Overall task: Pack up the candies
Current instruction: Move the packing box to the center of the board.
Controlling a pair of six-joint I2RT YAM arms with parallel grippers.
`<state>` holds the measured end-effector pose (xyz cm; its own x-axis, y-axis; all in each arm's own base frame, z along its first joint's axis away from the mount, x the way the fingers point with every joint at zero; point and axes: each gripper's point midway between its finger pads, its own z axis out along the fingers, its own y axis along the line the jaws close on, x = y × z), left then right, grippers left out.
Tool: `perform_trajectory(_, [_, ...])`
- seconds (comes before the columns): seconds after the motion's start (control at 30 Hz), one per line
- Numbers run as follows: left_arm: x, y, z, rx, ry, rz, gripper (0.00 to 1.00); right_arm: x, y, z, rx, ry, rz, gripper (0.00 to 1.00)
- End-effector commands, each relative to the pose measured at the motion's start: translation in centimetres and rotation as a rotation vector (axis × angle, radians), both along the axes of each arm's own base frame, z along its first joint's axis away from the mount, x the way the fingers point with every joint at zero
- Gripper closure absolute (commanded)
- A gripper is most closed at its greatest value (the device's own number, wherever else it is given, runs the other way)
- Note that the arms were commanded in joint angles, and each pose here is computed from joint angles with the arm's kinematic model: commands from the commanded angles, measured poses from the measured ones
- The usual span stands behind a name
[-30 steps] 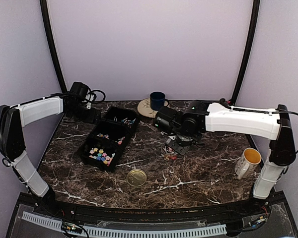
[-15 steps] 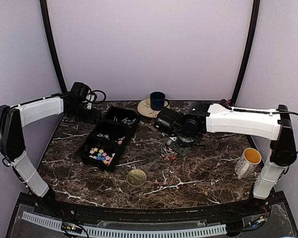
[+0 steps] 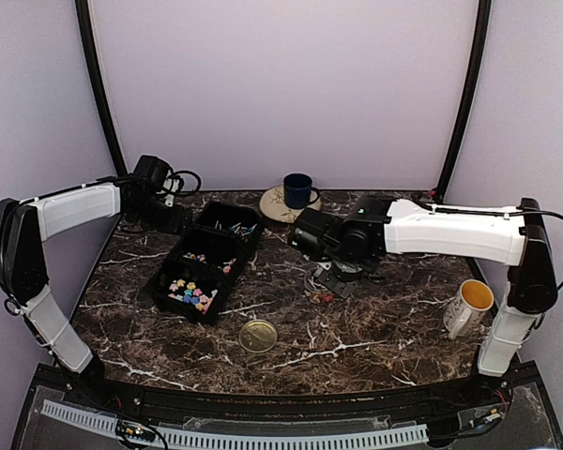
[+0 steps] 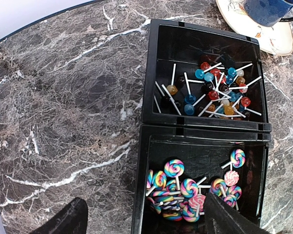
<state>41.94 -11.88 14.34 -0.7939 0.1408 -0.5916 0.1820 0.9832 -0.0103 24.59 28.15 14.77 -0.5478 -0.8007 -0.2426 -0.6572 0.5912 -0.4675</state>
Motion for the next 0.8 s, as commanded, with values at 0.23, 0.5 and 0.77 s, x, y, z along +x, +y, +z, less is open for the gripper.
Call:
perform_trajectory(0.23, [-0.3, -0.3, 0.5, -0.012, -0.014, -0.005, 0.15, 0.3, 2.3, 1.3, 0.057, -0.053, 0.023, 1.0])
perform_trajectory(0.5, [-0.4, -0.2, 0.3, -0.009, -0.009, -0.004, 0.15, 0.2, 2.0, 1.0, 0.048, -0.047, 0.018, 1.0])
perform_trajectory(0.77, [-0.3, -0.4, 0.3, -0.016, -0.009, -0.004, 0.15, 0.0, 1.0, 1.8, 0.035, -0.061, 0.011, 1.0])
